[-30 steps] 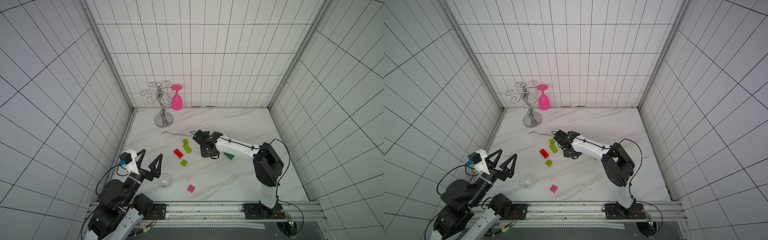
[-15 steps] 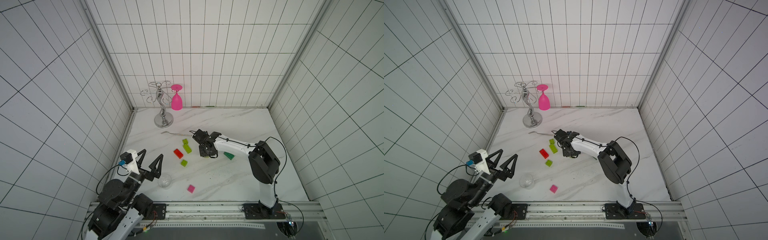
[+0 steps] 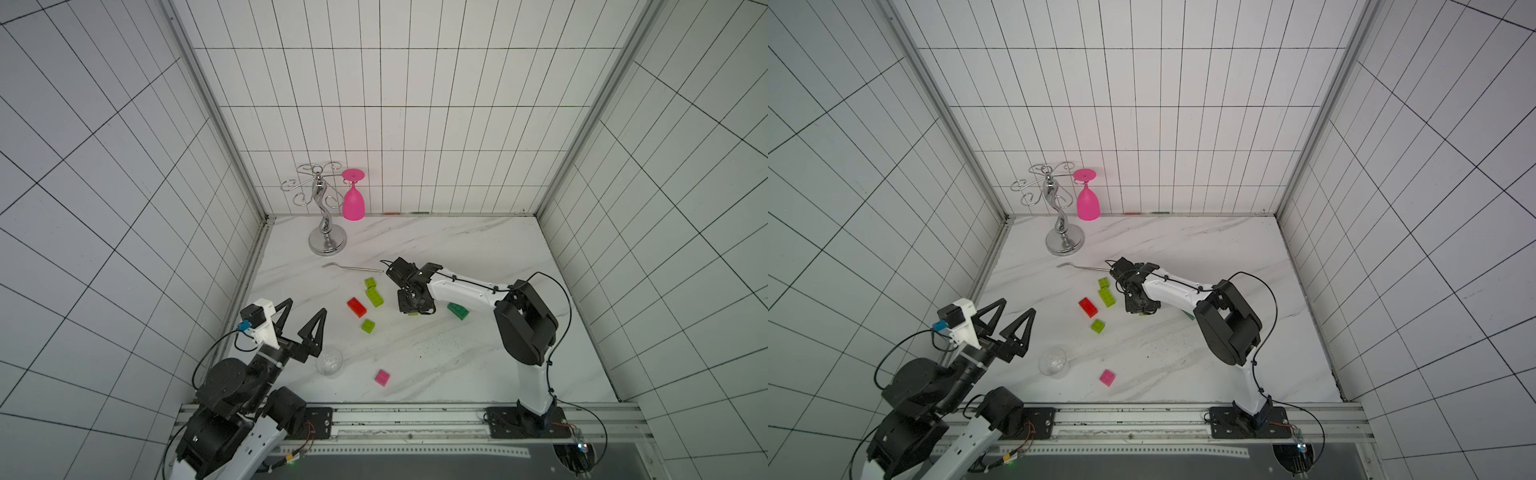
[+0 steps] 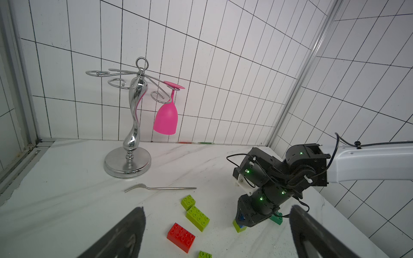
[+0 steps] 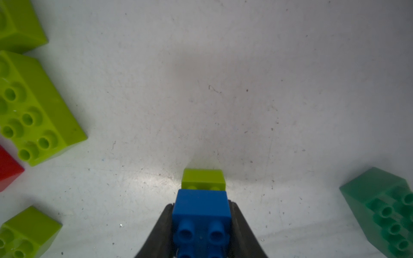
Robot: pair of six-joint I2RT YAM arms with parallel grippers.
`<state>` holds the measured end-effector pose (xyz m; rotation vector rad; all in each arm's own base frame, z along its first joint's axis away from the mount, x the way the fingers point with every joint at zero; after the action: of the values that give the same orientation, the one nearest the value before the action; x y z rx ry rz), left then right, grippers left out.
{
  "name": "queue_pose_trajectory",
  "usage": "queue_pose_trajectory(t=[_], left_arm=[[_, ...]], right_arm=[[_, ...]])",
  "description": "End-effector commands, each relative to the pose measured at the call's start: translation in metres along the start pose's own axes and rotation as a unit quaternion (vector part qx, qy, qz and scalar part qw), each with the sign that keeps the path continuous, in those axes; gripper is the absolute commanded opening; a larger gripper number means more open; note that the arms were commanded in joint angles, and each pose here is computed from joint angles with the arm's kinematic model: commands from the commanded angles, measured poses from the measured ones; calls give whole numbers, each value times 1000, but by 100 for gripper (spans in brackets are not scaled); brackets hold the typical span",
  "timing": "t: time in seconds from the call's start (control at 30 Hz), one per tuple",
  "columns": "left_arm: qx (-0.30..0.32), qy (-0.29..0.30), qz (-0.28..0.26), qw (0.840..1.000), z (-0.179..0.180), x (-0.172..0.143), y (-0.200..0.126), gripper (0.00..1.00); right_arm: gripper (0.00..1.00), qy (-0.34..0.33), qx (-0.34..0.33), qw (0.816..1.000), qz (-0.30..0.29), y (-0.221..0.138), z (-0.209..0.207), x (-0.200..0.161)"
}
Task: Assemble a spoon with lego
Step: Assemble the lego brick with the lego brick.
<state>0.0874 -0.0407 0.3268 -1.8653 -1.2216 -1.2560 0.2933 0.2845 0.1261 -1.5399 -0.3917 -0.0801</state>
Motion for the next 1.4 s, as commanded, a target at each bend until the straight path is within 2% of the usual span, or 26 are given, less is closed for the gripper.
queue_pose_trajectory(t=[0.0, 0.33, 0.57, 0.7, 0.83, 1.0, 1.17, 1.37], left_arm=[[-6, 5, -1, 1000, -3, 4, -2, 99], [-8, 5, -2, 1000, -3, 4, -3, 99], [-8, 6, -2, 1000, -3, 4, -3, 99], [-7, 7, -2, 1000, -3, 5, -3, 99], [-6, 7, 0, 1000, -3, 4, -2, 99], [-2, 7, 2, 1000, -2, 4, -1, 99], [3, 8, 6, 1000, -1, 3, 1, 99], [8, 8, 21, 1000, -1, 1, 6, 99]], right_arm=[[27, 14, -8, 1000, 13, 4, -2, 0], [27, 27, -23, 998, 44, 33, -13, -2], [29, 36, -16, 993, 114, 58, -14, -22], [31, 43, -34, 992, 117, 62, -19, -23], [34, 47, -30, 993, 103, 53, -19, -15], [42, 39, -20, 996, 71, 30, -18, 3], [64, 37, -3, 998, 43, 3, -18, 17], [78, 25, 28, 999, 1, -52, -23, 24]])
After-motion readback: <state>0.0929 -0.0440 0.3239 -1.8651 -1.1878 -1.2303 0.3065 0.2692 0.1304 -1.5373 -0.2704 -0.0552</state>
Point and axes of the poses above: each gripper's point midway between its finger pads, its own y axis out along the fingers, its own z axis along the line the jaws close on, x = y × z, the point moved 8 cm from there along -y, back along the fingers, and after that the axes turned 5 degrees about -y, right-handed, at the moved point
